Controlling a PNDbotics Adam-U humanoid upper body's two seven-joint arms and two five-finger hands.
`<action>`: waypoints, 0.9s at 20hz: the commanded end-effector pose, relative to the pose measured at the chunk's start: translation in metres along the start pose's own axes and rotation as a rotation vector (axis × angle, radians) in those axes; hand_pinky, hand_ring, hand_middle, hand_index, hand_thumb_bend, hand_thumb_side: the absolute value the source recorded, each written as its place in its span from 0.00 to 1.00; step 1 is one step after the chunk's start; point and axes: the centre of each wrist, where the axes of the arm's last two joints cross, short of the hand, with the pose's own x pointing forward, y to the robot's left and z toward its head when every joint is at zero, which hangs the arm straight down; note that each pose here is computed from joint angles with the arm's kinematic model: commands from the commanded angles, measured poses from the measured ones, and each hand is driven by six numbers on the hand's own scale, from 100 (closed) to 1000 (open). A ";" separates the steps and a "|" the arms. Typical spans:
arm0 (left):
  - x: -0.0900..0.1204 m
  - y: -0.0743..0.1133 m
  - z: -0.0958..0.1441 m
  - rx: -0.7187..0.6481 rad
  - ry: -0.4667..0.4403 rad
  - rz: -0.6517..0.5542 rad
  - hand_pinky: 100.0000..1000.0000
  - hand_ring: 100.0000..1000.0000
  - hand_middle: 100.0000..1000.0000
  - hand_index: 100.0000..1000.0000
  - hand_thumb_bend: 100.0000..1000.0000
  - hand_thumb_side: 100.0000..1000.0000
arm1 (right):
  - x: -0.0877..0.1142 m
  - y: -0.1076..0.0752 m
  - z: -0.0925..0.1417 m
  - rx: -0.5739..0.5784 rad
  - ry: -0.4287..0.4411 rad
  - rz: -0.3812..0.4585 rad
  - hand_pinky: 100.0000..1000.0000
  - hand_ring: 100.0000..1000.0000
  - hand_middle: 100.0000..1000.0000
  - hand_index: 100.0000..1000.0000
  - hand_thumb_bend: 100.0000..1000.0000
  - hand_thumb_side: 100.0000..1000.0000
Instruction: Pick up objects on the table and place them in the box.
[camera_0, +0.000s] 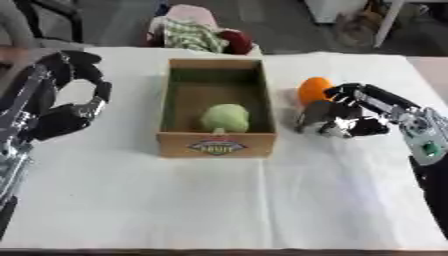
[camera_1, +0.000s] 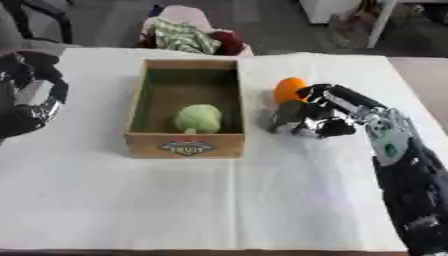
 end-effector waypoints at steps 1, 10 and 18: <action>0.005 0.008 -0.001 0.008 -0.014 -0.027 0.77 0.56 0.51 0.72 0.15 0.04 | -0.007 -0.007 0.010 0.072 0.008 0.031 0.75 0.80 0.80 0.91 0.00 0.17; 0.003 0.008 0.000 0.010 -0.006 -0.025 0.77 0.56 0.51 0.73 0.14 0.05 | -0.009 -0.013 0.013 0.108 -0.008 0.020 0.72 0.78 0.80 0.91 0.00 0.21; 0.002 0.007 0.001 0.010 0.000 -0.022 0.77 0.56 0.51 0.73 0.14 0.06 | -0.009 -0.017 0.015 0.185 -0.012 0.040 0.39 0.40 0.43 0.60 0.00 0.23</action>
